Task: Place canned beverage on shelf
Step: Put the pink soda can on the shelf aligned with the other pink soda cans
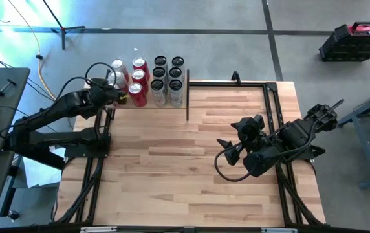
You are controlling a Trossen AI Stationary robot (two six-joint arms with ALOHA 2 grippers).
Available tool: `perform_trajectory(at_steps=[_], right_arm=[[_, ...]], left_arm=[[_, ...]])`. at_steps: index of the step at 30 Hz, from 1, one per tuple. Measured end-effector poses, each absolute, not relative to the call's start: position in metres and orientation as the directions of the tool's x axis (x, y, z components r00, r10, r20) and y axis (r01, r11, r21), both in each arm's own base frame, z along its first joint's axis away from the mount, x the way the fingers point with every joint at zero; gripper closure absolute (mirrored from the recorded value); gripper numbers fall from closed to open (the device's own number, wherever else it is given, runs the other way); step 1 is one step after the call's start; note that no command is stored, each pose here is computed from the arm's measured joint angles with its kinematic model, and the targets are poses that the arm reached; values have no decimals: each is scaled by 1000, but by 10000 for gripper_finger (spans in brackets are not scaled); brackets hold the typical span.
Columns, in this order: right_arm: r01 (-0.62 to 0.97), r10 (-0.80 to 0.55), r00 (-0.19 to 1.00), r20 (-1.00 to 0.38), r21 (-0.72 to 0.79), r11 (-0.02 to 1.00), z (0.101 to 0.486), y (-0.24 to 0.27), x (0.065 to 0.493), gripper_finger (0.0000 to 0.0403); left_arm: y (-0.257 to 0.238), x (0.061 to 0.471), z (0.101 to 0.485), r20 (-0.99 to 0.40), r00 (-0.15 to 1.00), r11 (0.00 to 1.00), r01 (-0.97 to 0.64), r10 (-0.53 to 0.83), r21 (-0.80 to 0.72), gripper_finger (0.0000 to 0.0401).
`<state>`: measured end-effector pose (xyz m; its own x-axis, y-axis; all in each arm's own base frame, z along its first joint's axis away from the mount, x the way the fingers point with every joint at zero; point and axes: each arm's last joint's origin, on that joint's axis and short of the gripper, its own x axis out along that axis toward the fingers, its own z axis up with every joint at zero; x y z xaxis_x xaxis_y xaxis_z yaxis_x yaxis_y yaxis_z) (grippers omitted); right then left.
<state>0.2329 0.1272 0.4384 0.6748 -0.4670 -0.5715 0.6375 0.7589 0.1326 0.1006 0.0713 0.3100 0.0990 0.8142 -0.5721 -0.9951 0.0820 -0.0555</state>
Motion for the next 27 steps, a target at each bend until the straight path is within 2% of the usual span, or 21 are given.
perform_trajectory(at_steps=[27], right_arm=[[638,-464,679,-569,145,756,439,128,233,43]], left_arm=[[71,99,310,-588,111,104,-994,801,-44,80]])
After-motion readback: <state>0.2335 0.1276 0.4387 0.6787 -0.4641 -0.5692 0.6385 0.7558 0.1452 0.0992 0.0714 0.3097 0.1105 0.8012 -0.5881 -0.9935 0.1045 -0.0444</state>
